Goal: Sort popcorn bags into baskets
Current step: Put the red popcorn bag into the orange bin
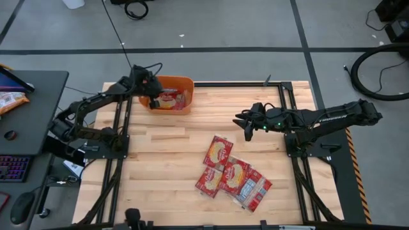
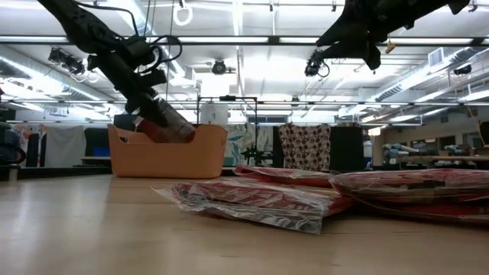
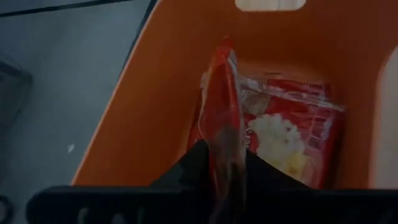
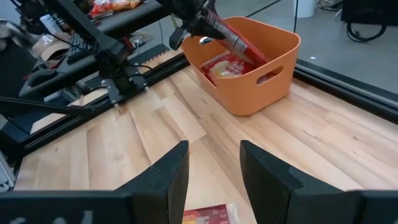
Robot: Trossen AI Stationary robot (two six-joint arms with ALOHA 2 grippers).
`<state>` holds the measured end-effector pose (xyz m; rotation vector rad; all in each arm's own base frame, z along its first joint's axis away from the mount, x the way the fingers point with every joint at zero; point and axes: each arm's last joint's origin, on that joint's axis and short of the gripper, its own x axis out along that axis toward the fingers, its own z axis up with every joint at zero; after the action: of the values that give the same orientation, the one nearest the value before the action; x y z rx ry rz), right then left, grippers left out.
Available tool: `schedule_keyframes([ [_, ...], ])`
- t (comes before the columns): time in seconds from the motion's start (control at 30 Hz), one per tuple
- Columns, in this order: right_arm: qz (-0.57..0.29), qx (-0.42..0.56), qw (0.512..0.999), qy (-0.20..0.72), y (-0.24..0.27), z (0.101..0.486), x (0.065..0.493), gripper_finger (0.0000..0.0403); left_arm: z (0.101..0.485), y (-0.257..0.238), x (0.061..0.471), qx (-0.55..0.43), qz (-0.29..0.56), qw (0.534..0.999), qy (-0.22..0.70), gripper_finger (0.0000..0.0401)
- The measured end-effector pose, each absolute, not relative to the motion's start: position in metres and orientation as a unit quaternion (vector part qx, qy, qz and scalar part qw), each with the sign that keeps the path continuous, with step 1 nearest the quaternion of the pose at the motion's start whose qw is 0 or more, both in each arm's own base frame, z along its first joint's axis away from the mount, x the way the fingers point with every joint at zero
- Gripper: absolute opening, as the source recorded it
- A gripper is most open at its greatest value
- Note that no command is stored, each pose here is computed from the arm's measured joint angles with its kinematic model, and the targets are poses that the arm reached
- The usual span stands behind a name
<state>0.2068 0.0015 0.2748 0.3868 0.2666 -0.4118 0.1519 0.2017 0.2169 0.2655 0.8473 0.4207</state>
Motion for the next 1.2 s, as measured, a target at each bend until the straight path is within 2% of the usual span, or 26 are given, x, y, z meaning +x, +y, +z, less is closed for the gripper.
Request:
schedule_keyframes([
  [0.17, -0.204, 0.203, 0.949, 0.128, 0.001, 0.275, 0.207, 0.0148, 0.217, 0.201, 0.152, 0.131, 0.235, 0.862, 0.430, 0.0105],
  [0.4, -0.186, 0.223, 0.948, 0.132, 0.003, 0.275, 0.207, 0.0148, 0.218, 0.193, 0.146, 0.077, 0.279, 0.841, 0.458, 0.0156],
  [0.6, -0.177, 0.218, 0.950, 0.135, 0.003, 0.275, 0.207, 0.0148, 0.226, 0.175, 0.143, 0.059, 0.309, 0.819, 0.479, 0.0162],
  [0.77, -0.152, 0.214, 0.954, 0.144, 0.005, 0.274, 0.208, 0.0148, 0.247, 0.154, 0.148, -0.002, 0.336, 0.857, 0.390, 0.0160],
  [0.83, -0.138, 0.211, 0.955, 0.154, 0.005, 0.273, 0.207, 0.0148, 0.256, 0.144, 0.151, -0.050, 0.323, 0.883, 0.338, 0.0160],
  [0.97, -0.119, 0.198, 0.947, 0.222, 0.007, 0.261, 0.206, 0.0148, 0.265, 0.123, 0.162, -0.144, 0.244, 0.919, 0.275, 0.0160],
  [1.2, -0.035, 0.109, 0.933, 0.342, 0.013, 0.232, 0.217, 0.0148, 0.266, 0.084, 0.186, -0.258, 0.150, 0.917, 0.265, 0.0160],
])
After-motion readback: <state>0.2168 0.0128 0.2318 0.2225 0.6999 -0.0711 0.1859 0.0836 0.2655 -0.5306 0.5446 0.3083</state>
